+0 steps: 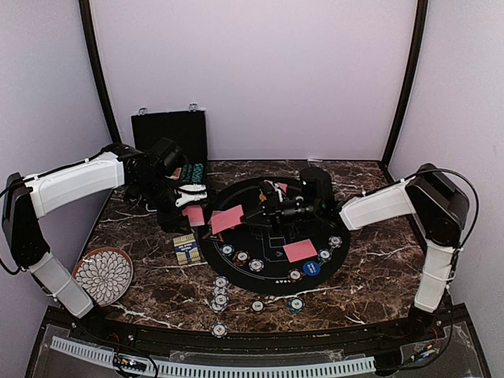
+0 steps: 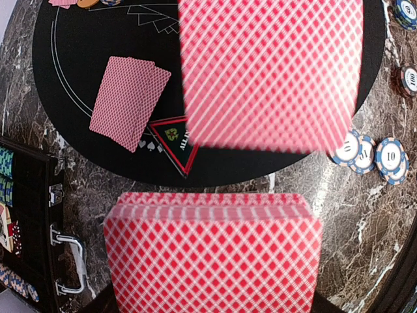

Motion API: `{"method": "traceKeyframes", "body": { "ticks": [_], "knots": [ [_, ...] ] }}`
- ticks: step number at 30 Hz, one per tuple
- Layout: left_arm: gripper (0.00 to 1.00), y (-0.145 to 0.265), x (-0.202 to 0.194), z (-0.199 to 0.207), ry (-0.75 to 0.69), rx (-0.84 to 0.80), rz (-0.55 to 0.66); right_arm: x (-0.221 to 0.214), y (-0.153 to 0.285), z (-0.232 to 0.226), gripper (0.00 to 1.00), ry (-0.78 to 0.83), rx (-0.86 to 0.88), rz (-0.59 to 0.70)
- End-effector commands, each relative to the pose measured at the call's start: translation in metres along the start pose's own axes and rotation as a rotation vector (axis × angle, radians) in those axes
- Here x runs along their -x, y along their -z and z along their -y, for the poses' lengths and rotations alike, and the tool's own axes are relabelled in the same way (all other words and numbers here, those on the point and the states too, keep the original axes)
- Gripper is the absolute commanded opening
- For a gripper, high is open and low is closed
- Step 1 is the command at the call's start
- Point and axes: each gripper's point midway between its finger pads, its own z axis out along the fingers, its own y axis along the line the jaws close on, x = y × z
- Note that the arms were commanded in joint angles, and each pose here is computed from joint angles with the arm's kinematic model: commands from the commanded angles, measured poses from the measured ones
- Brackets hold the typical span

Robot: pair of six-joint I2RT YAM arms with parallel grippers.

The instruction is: Distribute texas hold em gaming equipment

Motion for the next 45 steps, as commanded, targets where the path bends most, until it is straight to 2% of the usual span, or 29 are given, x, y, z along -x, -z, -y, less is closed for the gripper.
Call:
{"method": "traceKeyframes", "body": {
  "ticks": [1, 6, 13, 19, 26, 32, 36, 39, 45],
  "knots": [
    [0.0, 0.011, 0.0, -0.001, -0.011, 0.024, 0.023, -0.004, 0.031, -0.007, 0.0, 0.033, 0.006, 0.043],
    [0.0, 0.011, 0.0, -0.001, -0.012, 0.021, 0.024, -0.017, 0.062, 0.02, 0.0, -0.009, -0.075, 0.06],
    [0.0, 0.012, 0.0, 0.0, -0.011, 0.019, 0.024, -0.037, 0.113, 0.07, 0.0, -0.066, -0.304, 0.066],
    [0.0, 0.013, 0.0, 0.0, -0.011, 0.018, 0.027, -0.047, 0.152, 0.102, 0.0, -0.122, -0.418, 0.083],
    [0.0, 0.014, 0.003, 0.0, -0.009, 0.013, 0.029, -0.057, 0.168, 0.138, 0.0, -0.158, -0.487, 0.069],
    [0.0, 0.015, 0.004, 0.0, -0.008, 0.01, 0.031, -0.05, 0.174, 0.143, 0.0, -0.139, -0.533, 0.079],
    [0.0, 0.014, 0.004, 0.0, -0.009, 0.007, 0.029, -0.047, 0.181, 0.141, 0.16, -0.118, -0.596, 0.079],
    [0.0, 0.014, 0.005, 0.0, -0.006, 0.003, 0.032, -0.043, 0.185, 0.137, 0.32, -0.093, -0.625, 0.083],
    [0.0, 0.017, 0.007, 0.001, -0.001, -0.006, 0.043, -0.025, 0.189, 0.114, 0.46, -0.036, -0.638, 0.121]
  ]
}}
